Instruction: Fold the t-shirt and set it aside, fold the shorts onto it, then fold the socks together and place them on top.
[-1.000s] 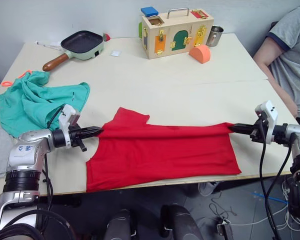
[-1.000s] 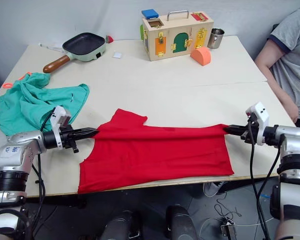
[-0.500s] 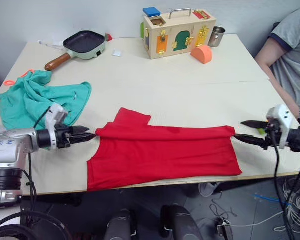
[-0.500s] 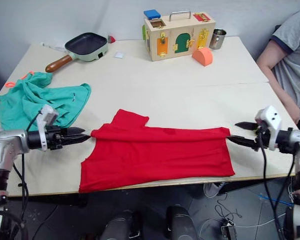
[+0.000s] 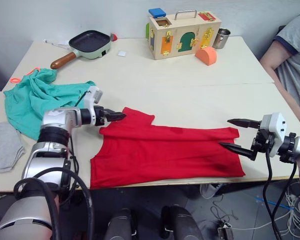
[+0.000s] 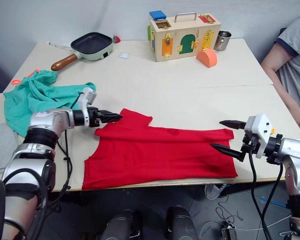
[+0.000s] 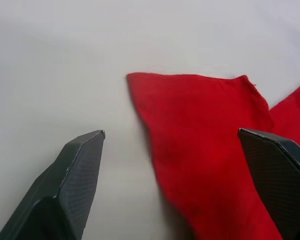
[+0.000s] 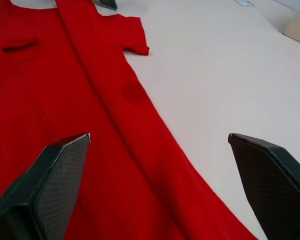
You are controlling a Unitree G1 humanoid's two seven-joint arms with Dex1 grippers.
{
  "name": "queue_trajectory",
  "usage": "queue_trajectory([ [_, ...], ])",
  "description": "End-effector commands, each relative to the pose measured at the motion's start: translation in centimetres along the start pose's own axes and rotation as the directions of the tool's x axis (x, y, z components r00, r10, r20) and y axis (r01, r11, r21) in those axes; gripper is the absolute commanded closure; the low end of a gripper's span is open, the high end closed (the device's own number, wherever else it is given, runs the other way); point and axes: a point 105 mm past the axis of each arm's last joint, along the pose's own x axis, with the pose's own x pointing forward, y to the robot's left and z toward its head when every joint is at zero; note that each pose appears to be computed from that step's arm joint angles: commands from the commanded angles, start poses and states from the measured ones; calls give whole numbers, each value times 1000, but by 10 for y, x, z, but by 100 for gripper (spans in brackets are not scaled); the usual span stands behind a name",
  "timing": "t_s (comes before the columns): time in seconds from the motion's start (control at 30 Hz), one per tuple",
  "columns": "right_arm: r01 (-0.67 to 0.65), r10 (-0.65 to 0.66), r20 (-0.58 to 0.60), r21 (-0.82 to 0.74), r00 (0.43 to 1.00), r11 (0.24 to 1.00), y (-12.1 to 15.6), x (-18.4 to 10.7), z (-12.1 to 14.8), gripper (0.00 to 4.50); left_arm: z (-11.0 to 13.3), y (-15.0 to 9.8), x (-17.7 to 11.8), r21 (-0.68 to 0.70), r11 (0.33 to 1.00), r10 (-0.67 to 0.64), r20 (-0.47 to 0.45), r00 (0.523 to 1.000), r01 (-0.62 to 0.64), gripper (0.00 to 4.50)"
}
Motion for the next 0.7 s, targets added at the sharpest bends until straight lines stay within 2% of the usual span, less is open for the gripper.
queue_trajectory([
  [0.03,27,-26,39,-31,999,999,0,-3,13,0,-3,1,11,80,997,28,-39,999,-25,4],
  [0.07,30,-28,39,-28,999,999,1,-3,12,0,-4,0,14,84,996,29,-39,999,-26,4],
  [0.17,36,-36,36,-25,999,999,4,-5,11,0,-12,0,22,162,986,46,-79,996,-33,64],
  [0.37,60,-59,40,-23,997,998,5,-7,10,0,-27,-6,31,185,983,4,-116,993,18,250],
  [0.4,63,-62,41,-21,997,998,5,-8,9,0,-28,-6,32,196,980,0,-109,994,22,294],
  [0.57,70,-69,42,-15,997,997,6,-8,6,0,-16,-16,32,211,974,-81,-11,997,82,437],
  [0.7,73,-72,43,-11,996,997,6,-8,3,0,3,-20,19,241,963,-151,113,982,120,444],
])
